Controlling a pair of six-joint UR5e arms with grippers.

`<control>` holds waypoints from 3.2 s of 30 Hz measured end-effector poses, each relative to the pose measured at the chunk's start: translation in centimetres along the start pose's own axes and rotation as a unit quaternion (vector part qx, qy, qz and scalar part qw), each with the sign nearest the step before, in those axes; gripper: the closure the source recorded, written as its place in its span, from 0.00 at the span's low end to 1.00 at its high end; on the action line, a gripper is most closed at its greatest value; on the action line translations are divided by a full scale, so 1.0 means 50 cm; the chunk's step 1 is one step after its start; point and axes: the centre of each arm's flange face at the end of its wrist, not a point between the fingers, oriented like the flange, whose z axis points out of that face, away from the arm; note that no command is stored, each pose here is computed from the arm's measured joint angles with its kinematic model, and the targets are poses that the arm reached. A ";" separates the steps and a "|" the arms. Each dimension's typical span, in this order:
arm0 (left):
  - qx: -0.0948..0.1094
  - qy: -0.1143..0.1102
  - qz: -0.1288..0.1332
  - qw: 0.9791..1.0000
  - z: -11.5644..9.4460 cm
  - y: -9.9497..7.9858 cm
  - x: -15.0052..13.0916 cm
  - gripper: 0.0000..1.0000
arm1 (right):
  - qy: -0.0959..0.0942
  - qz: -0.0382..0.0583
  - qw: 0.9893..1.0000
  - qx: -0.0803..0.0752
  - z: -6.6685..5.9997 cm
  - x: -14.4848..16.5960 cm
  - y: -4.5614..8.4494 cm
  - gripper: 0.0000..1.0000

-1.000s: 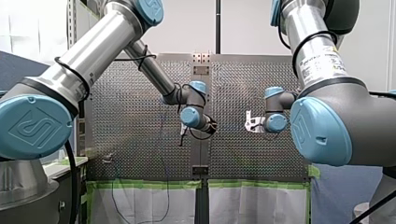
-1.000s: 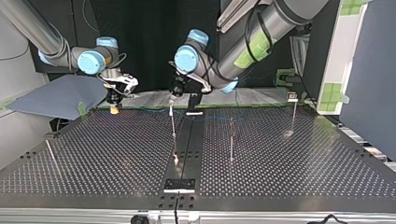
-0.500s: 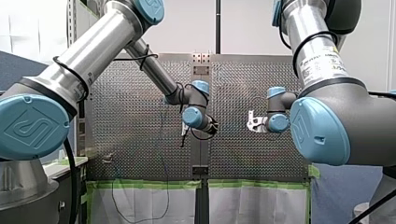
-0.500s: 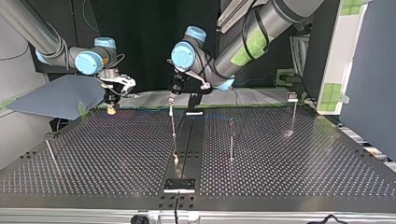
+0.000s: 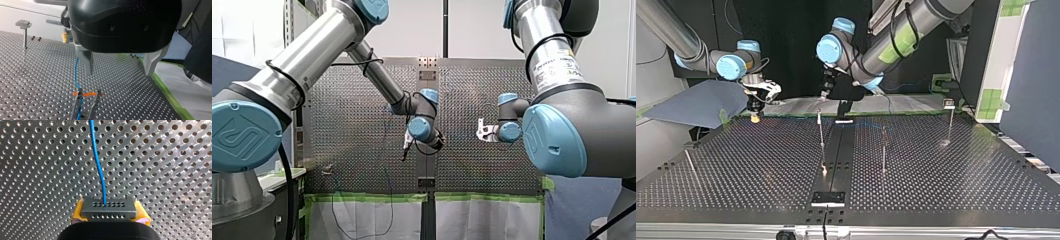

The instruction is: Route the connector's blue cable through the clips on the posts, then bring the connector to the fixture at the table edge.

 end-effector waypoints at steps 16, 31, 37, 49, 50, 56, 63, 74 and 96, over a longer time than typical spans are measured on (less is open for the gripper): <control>-0.031 -0.054 -0.056 0.996 -0.082 0.028 -0.038 0.00 | -0.001 0.000 1.000 0.001 -0.001 -0.001 -0.002 1.00; -0.035 -0.084 -0.121 0.988 -0.177 0.063 -0.071 0.00 | -0.003 0.004 1.000 0.006 -0.002 -0.002 -0.004 1.00; -0.030 -0.096 -0.133 0.986 -0.217 0.073 -0.080 0.00 | -0.003 0.004 1.000 0.006 -0.002 -0.002 -0.005 1.00; -0.034 -0.104 -0.150 0.983 -0.295 0.114 -0.086 0.00 | -0.007 0.004 1.000 0.005 -0.002 0.004 -0.002 1.00; -0.035 -0.104 -0.151 0.982 -0.301 0.117 -0.086 0.00 | -0.008 0.003 1.000 0.004 -0.002 0.008 -0.001 1.00; -0.037 -0.111 -0.163 0.980 -0.336 0.137 -0.087 0.00 | -0.009 0.003 1.000 -0.002 -0.014 0.052 0.000 1.00; -0.040 -0.120 -0.173 0.977 -0.382 0.160 -0.084 0.00 | 0.008 0.003 1.000 -0.019 -0.030 0.117 0.002 1.00; -0.043 -0.121 -0.174 0.976 -0.455 0.192 -0.068 0.00 | 0.069 0.005 0.997 -0.044 -0.043 0.254 0.023 1.00; -0.032 -0.111 -0.144 0.983 -0.504 0.205 0.017 0.00 | 0.072 -0.031 0.985 -0.155 -0.090 0.385 0.154 1.00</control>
